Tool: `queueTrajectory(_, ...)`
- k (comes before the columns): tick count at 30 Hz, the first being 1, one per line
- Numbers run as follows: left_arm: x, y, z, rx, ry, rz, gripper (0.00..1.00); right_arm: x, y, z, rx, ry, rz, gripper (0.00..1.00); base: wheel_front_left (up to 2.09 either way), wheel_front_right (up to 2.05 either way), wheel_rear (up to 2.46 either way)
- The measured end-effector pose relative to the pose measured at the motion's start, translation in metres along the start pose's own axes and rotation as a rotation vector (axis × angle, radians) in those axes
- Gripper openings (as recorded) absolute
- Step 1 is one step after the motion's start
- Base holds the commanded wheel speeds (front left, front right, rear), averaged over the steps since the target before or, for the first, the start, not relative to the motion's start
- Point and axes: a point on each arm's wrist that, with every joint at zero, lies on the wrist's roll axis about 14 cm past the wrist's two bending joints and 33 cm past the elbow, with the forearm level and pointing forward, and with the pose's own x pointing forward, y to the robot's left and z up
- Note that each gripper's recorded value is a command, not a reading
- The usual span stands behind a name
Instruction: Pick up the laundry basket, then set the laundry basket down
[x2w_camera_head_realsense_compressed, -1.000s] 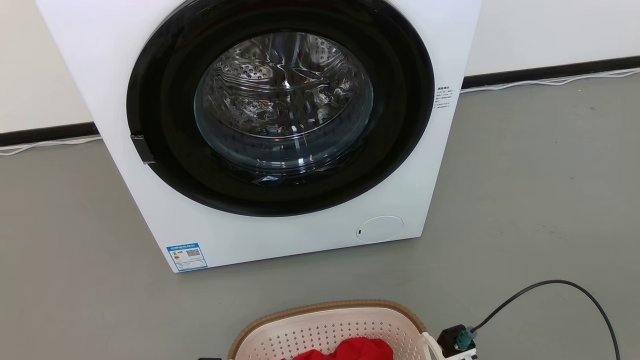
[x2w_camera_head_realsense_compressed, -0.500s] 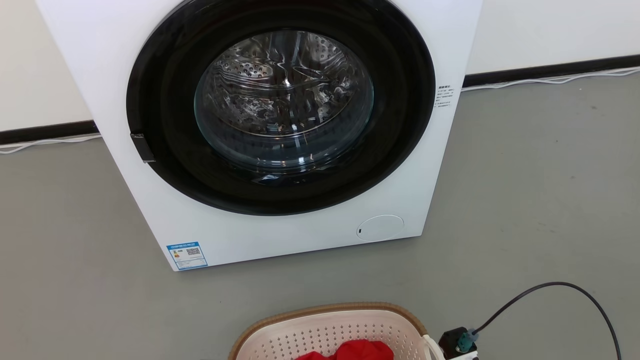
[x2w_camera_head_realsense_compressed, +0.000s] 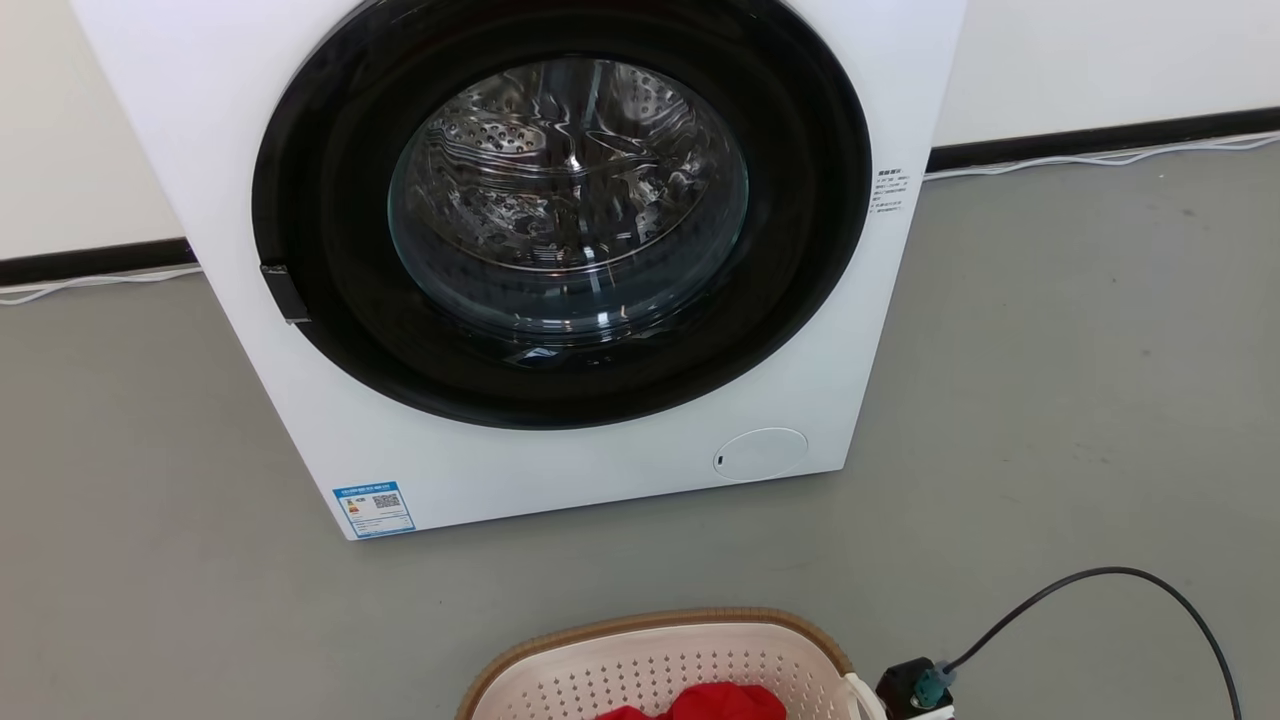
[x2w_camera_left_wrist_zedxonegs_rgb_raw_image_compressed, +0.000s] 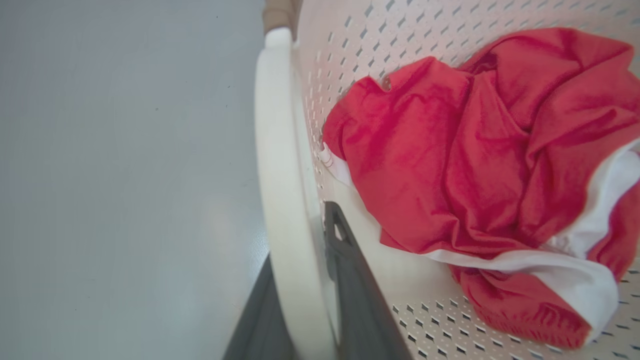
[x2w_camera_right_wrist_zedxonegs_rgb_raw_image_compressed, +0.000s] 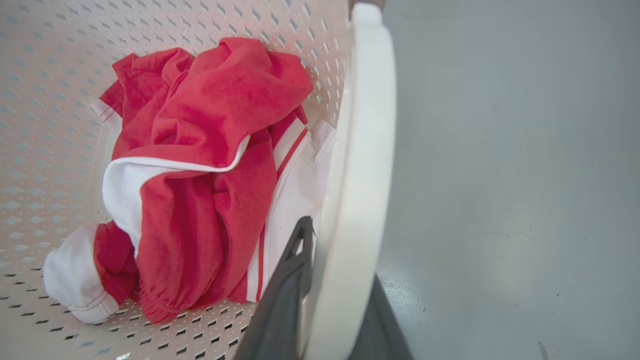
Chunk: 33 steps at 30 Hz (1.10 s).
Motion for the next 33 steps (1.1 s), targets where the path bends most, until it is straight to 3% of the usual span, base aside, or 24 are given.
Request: queueTrajectory(33, -0.0010, 0.0015, -0.0055, -0.012, 0.010, 0.004, 0.00, 0.0019, 0.0035, -0.0030, 0.010, 0.010, 0.012, 0.00, 0.00, 0.00, 0.00)
